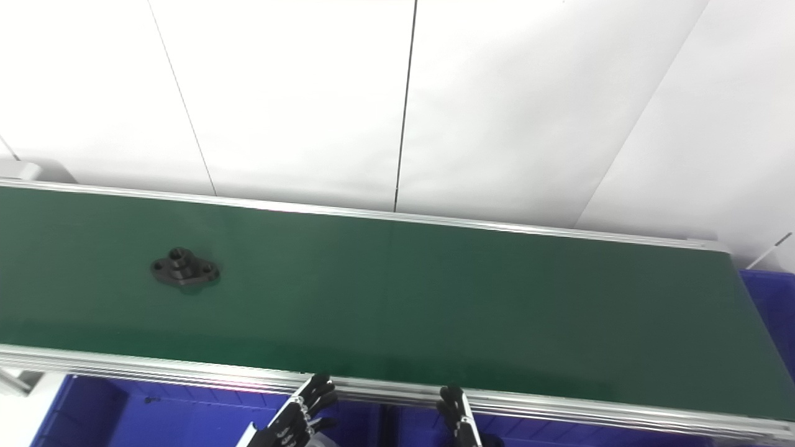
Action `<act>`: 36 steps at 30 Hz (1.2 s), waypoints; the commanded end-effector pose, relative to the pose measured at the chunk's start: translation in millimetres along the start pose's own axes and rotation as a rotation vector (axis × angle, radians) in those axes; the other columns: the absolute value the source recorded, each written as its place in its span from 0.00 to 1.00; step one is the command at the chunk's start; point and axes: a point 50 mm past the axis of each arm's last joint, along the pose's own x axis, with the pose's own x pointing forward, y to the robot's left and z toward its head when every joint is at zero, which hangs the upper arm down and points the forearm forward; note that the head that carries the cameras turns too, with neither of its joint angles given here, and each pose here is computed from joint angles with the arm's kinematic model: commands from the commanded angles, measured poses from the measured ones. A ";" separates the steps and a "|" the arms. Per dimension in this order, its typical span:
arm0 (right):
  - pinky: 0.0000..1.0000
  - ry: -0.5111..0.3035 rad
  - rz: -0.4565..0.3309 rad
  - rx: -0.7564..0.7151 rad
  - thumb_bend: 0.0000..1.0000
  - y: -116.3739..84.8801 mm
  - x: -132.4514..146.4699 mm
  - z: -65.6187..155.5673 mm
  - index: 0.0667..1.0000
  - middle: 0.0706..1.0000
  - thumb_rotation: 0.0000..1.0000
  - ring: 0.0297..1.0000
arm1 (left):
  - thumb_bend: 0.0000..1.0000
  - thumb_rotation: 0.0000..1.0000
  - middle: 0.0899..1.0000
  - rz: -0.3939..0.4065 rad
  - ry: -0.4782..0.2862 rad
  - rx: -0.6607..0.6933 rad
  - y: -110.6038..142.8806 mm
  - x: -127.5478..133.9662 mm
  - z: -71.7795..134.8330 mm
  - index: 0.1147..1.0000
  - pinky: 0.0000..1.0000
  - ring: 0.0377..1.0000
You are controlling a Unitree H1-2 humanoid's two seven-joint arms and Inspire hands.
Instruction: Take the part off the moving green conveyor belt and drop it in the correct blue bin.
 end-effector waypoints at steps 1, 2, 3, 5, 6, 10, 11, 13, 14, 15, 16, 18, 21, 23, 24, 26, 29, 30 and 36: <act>0.97 -0.105 0.010 -0.015 0.93 -5.1 2.6 15.3 1.00 0.96 0.97 0.95 | 0.96 0.65 0.93 -0.014 -0.059 0.012 -6.6 6.2 6.7 0.93 0.80 0.90; 0.97 -0.111 0.014 -0.023 0.93 -6.7 3.1 16.4 1.00 0.96 0.96 0.95 | 0.96 0.65 0.93 -0.018 -0.058 0.017 -7.1 6.7 6.4 0.93 0.80 0.90; 0.97 -0.116 0.016 -0.030 0.93 -8.1 3.5 17.5 1.00 0.96 0.96 0.95 | 0.96 0.66 0.93 -0.019 -0.058 0.019 -7.7 7.1 6.3 0.93 0.80 0.90; 0.96 -0.130 0.019 -0.041 0.94 -10.4 6.0 20.4 1.00 0.96 0.95 0.95 | 0.96 0.66 0.92 -0.022 -0.059 0.021 -9.0 8.0 6.5 0.92 0.79 0.89; 0.96 -0.139 0.019 -0.046 0.95 -11.3 7.7 22.0 1.00 0.96 0.94 0.95 | 0.96 0.66 0.92 -0.024 -0.060 0.021 -9.5 8.5 6.6 0.92 0.79 0.89; 0.93 -0.220 0.020 -0.121 0.89 -17.8 24.2 36.8 0.99 0.95 0.90 0.94 | 0.95 0.65 0.92 -0.027 -0.067 0.008 -11.6 10.8 7.5 0.91 0.79 0.89; 0.92 -0.243 0.023 -0.147 0.87 -19.8 29.3 40.7 0.99 0.95 0.87 0.93 | 0.96 0.64 0.92 -0.027 -0.069 0.009 -12.1 11.2 7.9 0.91 0.79 0.89; 0.91 -0.291 0.020 -0.189 0.84 -22.4 40.5 49.5 0.99 0.94 0.82 0.92 | 0.96 0.64 0.92 -0.028 -0.071 0.009 -12.9 12.1 8.3 0.91 0.78 0.89; 0.90 -0.315 0.017 -0.207 0.84 -22.9 46.4 54.1 0.97 0.94 0.80 0.92 | 0.96 0.64 0.92 -0.028 -0.073 0.007 -13.3 12.6 8.5 0.91 0.78 0.89; 0.89 -0.341 0.012 -0.230 0.82 -22.9 53.9 59.6 0.96 0.93 0.77 0.92 | 0.96 0.64 0.92 -0.027 -0.074 0.003 -13.8 13.0 8.6 0.91 0.78 0.89; 0.87 -0.364 0.009 -0.254 0.80 -22.8 61.6 65.0 0.95 0.92 0.74 0.91 | 0.96 0.63 0.92 -0.025 -0.075 0.000 -14.2 13.3 8.8 0.91 0.78 0.89; 0.84 -0.391 0.003 -0.310 0.83 -22.7 77.1 75.3 0.95 0.92 0.71 0.90 | 0.96 0.64 0.92 -0.021 -0.077 -0.004 -15.0 13.6 9.1 0.91 0.77 0.88; 0.77 -0.398 0.013 -0.430 0.86 -22.6 103.3 92.0 0.96 0.91 0.68 0.89 | 0.96 0.64 0.92 -0.024 -0.076 -0.010 -15.9 14.0 8.8 0.91 0.77 0.88; 0.71 -0.384 0.023 -0.501 0.89 -22.4 123.0 103.8 0.95 0.89 0.63 0.86 | 0.95 0.64 0.93 -0.033 -0.077 -0.003 -16.1 14.8 8.7 0.92 0.77 0.89; 0.68 -0.368 0.031 -0.530 0.91 -22.0 130.4 107.7 0.93 0.89 0.62 0.85 | 0.94 0.65 0.93 -0.036 -0.077 0.002 -16.0 15.2 8.8 0.93 0.77 0.90; 0.64 -0.345 0.044 -0.571 0.92 -21.3 141.4 113.8 0.92 0.89 0.62 0.82 | 0.94 0.65 0.94 -0.039 -0.076 0.006 -16.1 15.7 8.5 0.93 0.77 0.91; 0.59 -0.307 0.069 -0.635 0.92 -16.4 165.3 124.6 0.93 0.88 0.61 0.78 | 0.95 0.64 0.93 -0.034 -0.075 0.003 -17.1 15.8 8.2 0.92 0.77 0.90; 0.59 -0.298 0.073 -0.644 0.91 -14.7 170.7 127.2 0.92 0.88 0.59 0.78 | 0.95 0.64 0.93 -0.035 -0.075 0.001 -17.2 15.9 8.0 0.92 0.78 0.91; 0.60 -0.283 0.095 -0.716 0.88 0.1 204.7 138.1 0.91 0.86 0.57 0.77 | 0.94 0.64 0.93 -0.036 -0.074 -0.011 -18.9 16.1 7.4 0.92 0.80 0.91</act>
